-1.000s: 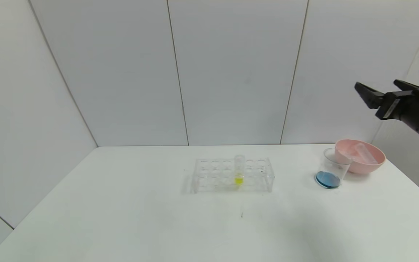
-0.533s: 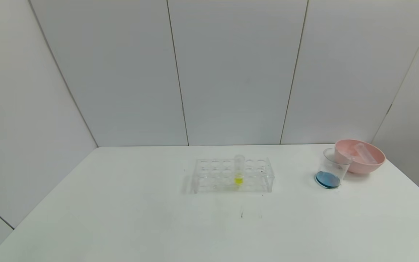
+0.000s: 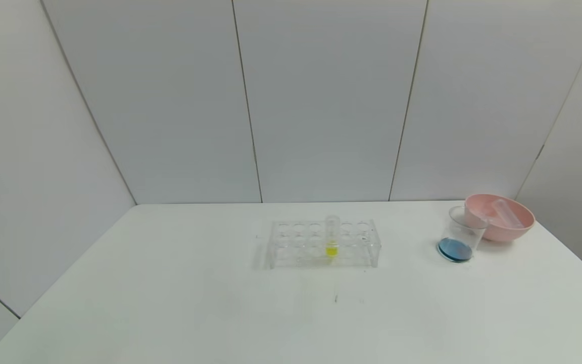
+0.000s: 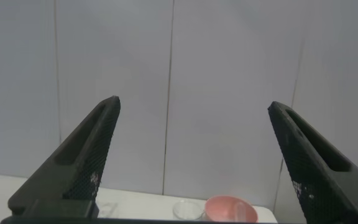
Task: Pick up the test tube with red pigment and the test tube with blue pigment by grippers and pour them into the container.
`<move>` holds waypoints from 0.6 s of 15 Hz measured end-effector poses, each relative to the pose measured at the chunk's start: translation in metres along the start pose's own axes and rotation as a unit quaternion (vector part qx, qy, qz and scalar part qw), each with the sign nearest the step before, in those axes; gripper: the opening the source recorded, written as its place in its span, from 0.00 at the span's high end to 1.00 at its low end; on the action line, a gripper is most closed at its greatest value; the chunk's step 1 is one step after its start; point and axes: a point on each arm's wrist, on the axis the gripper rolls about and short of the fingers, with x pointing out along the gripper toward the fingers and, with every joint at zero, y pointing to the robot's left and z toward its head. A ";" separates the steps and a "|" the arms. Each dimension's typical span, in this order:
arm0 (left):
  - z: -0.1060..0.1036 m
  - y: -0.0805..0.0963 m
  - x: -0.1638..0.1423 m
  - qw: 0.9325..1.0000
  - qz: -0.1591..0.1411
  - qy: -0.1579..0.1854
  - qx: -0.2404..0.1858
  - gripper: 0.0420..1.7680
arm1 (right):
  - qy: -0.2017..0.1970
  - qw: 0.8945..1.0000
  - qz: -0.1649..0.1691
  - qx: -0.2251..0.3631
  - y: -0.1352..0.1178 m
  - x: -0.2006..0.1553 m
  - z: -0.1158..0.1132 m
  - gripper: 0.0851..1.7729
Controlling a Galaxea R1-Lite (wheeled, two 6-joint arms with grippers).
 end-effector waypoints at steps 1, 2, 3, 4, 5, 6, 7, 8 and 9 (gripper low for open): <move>0.000 0.000 0.000 1.000 0.000 0.000 0.000 0.00 | 0.005 1.000 0.010 0.002 0.004 -0.018 0.007 0.04; 0.000 0.000 0.000 1.000 0.000 0.000 0.000 0.00 | 0.006 1.000 0.018 0.000 0.007 -0.037 0.013 0.04; 0.000 0.000 0.000 1.000 0.000 0.000 0.000 0.00 | 0.002 1.000 0.025 -0.005 0.009 -0.059 0.019 0.04; 0.000 0.000 0.000 1.000 0.000 0.000 0.000 0.00 | -0.007 1.000 0.027 -0.013 0.011 -0.079 0.023 0.04; 0.000 0.000 0.000 1.000 0.000 0.000 0.000 0.00 | -0.018 1.000 0.011 -0.023 0.011 -0.097 0.024 0.04; 0.000 0.000 0.000 1.000 0.000 0.000 0.000 0.00 | -0.034 0.998 -0.033 -0.029 0.010 -0.111 0.026 0.04; 0.000 0.000 0.000 1.000 0.000 0.000 0.000 0.00 | -0.042 0.997 -0.055 -0.031 0.009 -0.119 0.023 0.04; 0.000 0.000 0.000 1.000 0.000 0.000 0.000 0.00 | -0.038 0.997 -0.059 -0.031 0.009 -0.122 0.014 0.04; 0.000 0.000 0.000 1.000 0.000 0.000 0.000 0.00 | -0.024 0.997 -0.060 -0.030 0.008 -0.123 0.001 0.04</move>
